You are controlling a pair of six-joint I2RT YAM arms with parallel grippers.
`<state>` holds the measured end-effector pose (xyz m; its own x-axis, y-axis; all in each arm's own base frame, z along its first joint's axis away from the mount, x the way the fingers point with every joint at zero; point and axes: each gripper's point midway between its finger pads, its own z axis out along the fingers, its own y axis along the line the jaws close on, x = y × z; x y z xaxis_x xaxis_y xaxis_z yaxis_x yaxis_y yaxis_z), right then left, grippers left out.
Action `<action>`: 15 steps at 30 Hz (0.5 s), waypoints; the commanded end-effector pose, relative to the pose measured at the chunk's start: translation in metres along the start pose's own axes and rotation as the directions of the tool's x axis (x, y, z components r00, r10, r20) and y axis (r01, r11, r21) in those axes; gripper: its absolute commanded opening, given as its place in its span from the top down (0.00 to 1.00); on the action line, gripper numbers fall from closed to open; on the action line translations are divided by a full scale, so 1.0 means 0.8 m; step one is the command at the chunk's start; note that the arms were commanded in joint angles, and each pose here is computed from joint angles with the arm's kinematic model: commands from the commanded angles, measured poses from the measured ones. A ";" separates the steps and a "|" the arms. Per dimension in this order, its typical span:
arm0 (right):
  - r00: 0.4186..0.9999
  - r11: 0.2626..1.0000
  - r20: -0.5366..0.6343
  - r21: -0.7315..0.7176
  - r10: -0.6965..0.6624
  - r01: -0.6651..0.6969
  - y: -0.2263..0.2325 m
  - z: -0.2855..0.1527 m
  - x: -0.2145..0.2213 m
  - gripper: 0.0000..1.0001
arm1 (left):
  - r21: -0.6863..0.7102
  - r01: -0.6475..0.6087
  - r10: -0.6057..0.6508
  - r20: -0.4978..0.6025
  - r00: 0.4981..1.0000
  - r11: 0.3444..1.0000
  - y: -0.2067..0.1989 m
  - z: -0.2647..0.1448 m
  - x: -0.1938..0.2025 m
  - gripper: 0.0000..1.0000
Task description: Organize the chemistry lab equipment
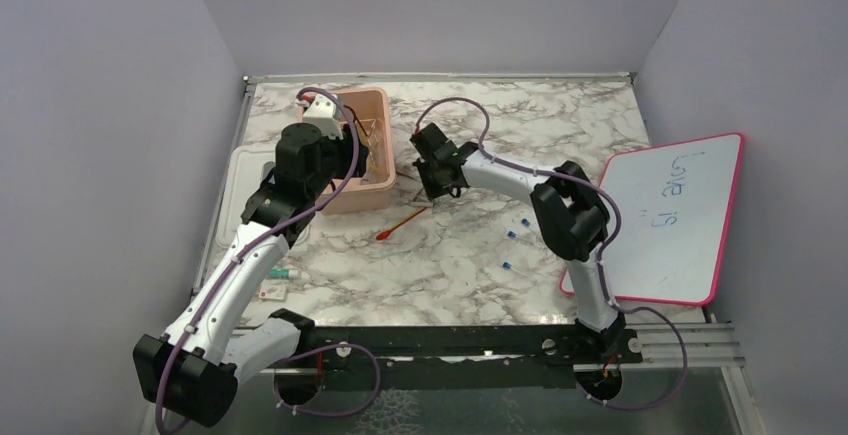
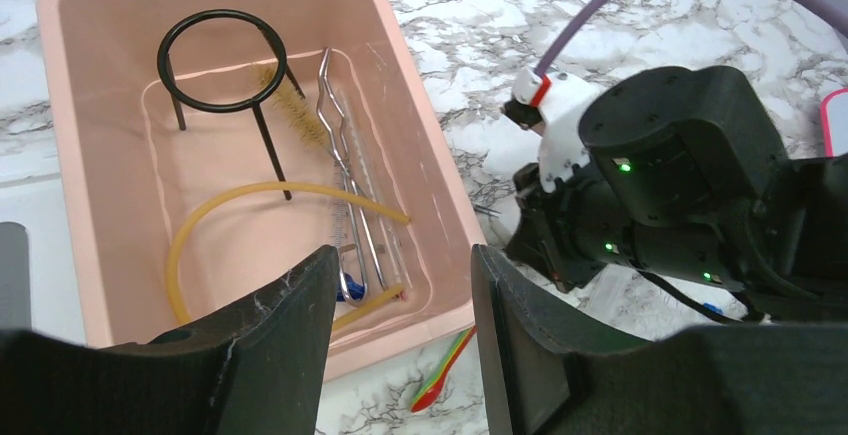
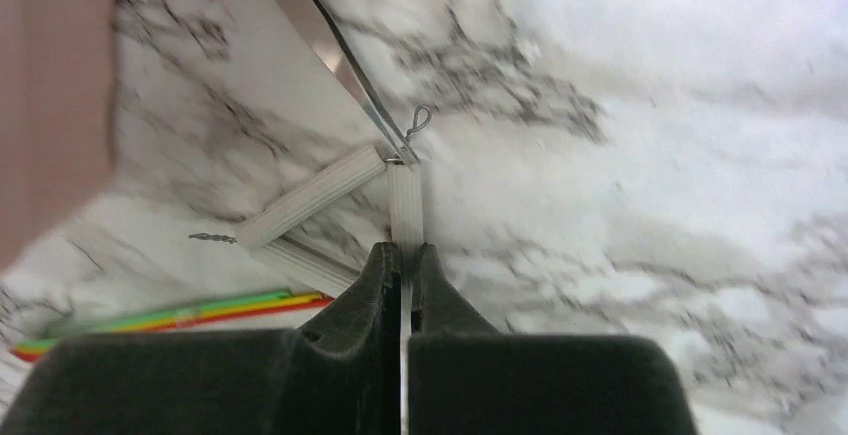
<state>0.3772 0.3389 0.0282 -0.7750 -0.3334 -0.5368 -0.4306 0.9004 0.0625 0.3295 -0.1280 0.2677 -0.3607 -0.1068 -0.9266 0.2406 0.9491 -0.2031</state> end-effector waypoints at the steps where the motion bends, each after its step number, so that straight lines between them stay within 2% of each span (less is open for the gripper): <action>1: 0.999 0.998 0.045 0.062 -0.006 0.003 -0.021 -0.053 -0.003 0.99 | -0.014 0.003 -0.003 0.048 0.999 1.000 0.003 -0.003 -0.013 0.46; 6: 0.979 0.998 0.201 0.033 0.046 -0.054 -0.022 -0.120 -0.038 0.99 | -0.047 0.017 -0.014 0.069 0.997 0.999 0.010 -0.008 -0.018 0.46; 10: 0.921 0.995 0.378 -0.061 0.091 -0.074 -0.009 -0.181 -0.086 0.99 | -0.184 0.064 -0.049 0.082 0.995 0.981 0.040 -0.013 -0.018 0.46; 15: 0.866 0.973 0.475 -0.225 0.157 -0.053 0.025 -0.231 -0.128 0.99 | -0.356 0.122 -0.076 0.142 0.987 0.927 0.081 -0.034 -0.028 0.46</action>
<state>0.3612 0.3135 0.1998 -0.5764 -0.1165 -0.8088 -0.4186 0.8922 0.1698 0.3334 -0.0975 0.2719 -0.3228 -0.1581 -0.9332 0.0693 0.9794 -0.1899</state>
